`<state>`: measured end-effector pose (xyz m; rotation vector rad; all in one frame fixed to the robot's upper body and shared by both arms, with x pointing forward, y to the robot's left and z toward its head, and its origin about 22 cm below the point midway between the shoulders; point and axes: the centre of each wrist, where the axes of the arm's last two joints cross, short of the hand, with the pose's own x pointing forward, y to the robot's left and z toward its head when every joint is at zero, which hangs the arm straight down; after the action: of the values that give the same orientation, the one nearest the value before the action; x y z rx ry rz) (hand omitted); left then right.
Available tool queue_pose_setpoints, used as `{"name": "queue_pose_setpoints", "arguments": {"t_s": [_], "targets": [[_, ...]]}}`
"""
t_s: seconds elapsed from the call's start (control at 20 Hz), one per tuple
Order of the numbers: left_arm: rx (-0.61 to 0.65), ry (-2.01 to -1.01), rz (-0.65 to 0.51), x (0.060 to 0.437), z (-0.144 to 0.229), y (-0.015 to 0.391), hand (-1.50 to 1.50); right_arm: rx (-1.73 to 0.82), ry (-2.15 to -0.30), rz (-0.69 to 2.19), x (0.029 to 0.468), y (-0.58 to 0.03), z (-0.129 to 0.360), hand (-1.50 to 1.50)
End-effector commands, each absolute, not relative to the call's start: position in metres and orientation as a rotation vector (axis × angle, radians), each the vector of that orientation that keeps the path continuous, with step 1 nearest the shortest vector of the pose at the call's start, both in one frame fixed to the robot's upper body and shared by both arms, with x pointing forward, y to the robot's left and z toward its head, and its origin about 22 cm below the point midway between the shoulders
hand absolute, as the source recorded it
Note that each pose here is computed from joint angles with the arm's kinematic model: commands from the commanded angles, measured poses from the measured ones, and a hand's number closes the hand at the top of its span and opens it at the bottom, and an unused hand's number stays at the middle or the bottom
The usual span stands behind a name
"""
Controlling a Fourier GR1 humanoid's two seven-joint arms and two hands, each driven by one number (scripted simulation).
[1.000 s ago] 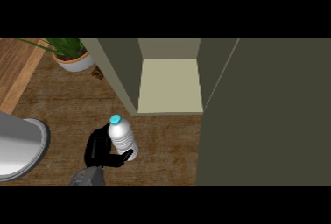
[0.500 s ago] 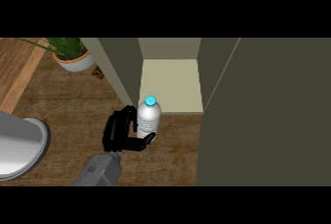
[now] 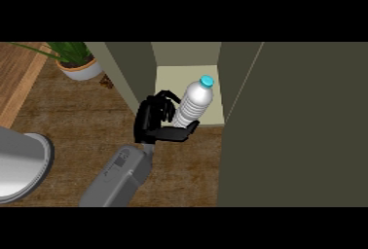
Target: Pick up the bottled water, place it into the cabinet and close the cabinet
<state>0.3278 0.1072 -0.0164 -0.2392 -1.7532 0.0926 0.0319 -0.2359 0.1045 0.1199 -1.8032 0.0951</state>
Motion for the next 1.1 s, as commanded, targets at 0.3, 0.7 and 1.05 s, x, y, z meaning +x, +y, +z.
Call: {"name": "queue_pose_setpoints", "arguments": {"t_s": [0.3, 0.7, 1.05], "targets": [[-0.066, -1.714, 0.008, 0.376, 0.046, 0.056, 1.50, 0.177, -1.865, 0.050, 0.039, -0.245, 0.123, -1.50], [0.083, -1.669, -0.010, 0.405, 0.025, 0.078, 1.50, 0.179, -1.854, 0.095, 0.032, -0.254, 0.114, -1.50], [0.317, -1.629, -0.057, 0.417, 0.021, 0.089, 1.50, 0.192, -1.870, 0.085, 0.035, -0.255, 0.110, -1.50]]}}
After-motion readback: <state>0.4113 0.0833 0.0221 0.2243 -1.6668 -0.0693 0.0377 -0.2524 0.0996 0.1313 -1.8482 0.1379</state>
